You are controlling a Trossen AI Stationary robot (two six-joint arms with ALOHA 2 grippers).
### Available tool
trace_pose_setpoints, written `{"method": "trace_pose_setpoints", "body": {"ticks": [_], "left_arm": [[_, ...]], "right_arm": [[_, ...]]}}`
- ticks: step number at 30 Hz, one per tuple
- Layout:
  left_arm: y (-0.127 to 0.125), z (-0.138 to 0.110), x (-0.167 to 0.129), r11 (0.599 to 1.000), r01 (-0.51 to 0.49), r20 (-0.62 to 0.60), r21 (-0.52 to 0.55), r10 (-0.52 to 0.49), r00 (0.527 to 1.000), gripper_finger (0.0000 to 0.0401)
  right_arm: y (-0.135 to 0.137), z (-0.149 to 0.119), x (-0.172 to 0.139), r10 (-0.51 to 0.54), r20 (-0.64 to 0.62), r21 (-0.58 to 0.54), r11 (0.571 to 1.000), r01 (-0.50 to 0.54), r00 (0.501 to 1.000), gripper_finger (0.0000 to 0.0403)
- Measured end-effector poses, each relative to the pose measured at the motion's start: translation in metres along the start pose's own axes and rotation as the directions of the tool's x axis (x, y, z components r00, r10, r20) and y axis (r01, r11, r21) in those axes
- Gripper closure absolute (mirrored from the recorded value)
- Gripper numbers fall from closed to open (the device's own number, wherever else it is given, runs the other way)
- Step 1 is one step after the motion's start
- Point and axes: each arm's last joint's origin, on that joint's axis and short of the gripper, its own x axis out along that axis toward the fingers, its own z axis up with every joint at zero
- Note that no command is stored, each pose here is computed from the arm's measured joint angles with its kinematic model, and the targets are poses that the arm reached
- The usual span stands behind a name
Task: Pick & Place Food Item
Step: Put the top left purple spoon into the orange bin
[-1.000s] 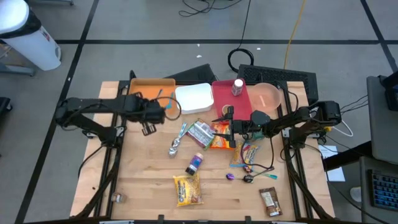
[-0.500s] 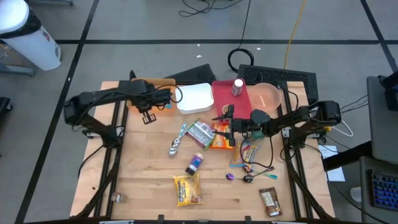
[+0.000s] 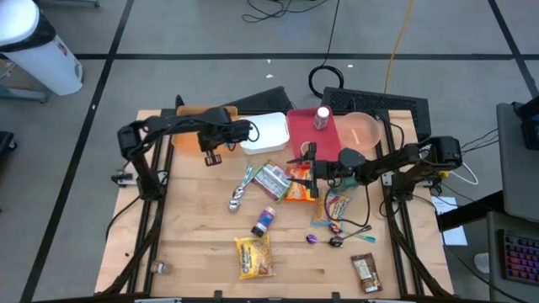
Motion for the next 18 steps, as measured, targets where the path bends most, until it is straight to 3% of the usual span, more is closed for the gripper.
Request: {"method": "trace_pose_setpoints", "body": {"ticks": [9,18], "left_arm": [[0.003,0.029,-0.011,0.999,-0.002,0.029,0.033,0.001,1.000,0.0398],[0.006,0.034,-0.008,0.999,-0.014,0.016,0.034,0.014,1.000,0.0395]], "right_arm": [[0.001,-0.002,0.000,0.006,-0.022,0.001,1.000,-0.006,1.000,0.0151],[0.001,-0.002,0.000,0.006,-0.023,0.001,1.000,-0.006,1.000,0.0151]]}}
